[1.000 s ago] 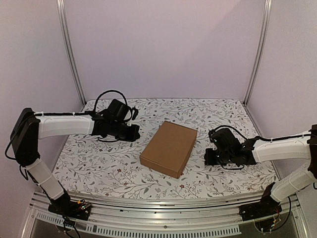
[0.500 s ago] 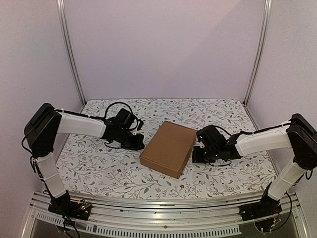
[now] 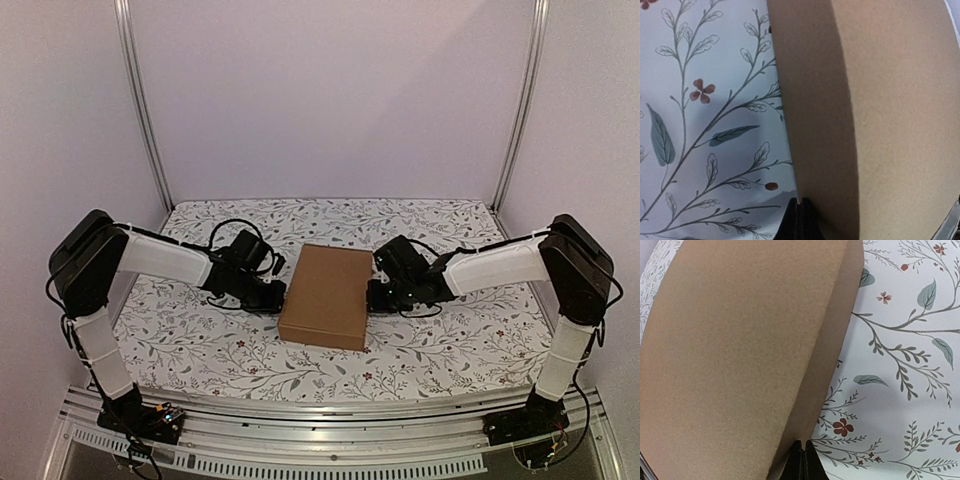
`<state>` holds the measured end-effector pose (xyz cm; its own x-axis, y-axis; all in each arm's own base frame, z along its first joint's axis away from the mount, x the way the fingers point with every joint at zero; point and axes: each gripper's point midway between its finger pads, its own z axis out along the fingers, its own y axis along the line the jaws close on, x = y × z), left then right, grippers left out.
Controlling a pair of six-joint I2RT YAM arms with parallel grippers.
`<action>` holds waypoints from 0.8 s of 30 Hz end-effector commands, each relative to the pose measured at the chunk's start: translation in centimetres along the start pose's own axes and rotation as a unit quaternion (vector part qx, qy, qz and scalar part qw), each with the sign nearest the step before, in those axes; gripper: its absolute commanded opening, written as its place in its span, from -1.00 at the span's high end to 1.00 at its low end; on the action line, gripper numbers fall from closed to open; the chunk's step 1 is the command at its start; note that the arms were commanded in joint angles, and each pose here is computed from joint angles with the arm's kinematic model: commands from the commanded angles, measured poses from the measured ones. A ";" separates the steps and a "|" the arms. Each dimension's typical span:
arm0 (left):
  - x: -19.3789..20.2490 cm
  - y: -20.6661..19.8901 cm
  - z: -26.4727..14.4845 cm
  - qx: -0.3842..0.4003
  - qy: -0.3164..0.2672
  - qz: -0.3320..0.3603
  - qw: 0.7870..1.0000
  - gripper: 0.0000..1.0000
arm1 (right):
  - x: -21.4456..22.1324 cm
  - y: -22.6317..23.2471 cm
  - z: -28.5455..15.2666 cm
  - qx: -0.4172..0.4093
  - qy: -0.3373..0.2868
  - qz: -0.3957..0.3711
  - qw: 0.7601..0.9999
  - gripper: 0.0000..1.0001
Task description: Fold the paper box
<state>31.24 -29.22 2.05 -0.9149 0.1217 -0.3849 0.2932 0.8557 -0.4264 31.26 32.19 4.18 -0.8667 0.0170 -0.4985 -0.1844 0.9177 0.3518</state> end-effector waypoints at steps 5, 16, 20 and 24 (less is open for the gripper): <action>0.1 -1.4 -0.7 0.023 -0.014 -0.003 1.000 1.00 | -0.6 2.2 1.5 -0.015 0.014 -0.044 0.999 1.00; -0.6 0.6 -3.0 -0.048 -0.037 -0.007 0.998 0.81 | -2.6 -1.3 -0.7 0.063 -0.007 -0.077 0.995 0.84; -1.5 1.2 -5.1 -0.081 -0.058 -0.001 0.995 0.53 | -3.8 -3.0 -3.1 0.105 -0.022 -0.092 0.990 0.44; -2.5 0.7 -7.3 -0.085 -0.073 0.008 0.994 0.40 | -4.9 -3.7 -5.9 0.129 -0.044 -0.112 0.984 0.05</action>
<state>31.28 -26.31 6.12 -0.8808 0.0645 -0.4691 0.2424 0.9125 -0.3296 33.16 29.02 6.62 -0.8167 -0.1423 -0.5592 -0.2464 0.9623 0.1151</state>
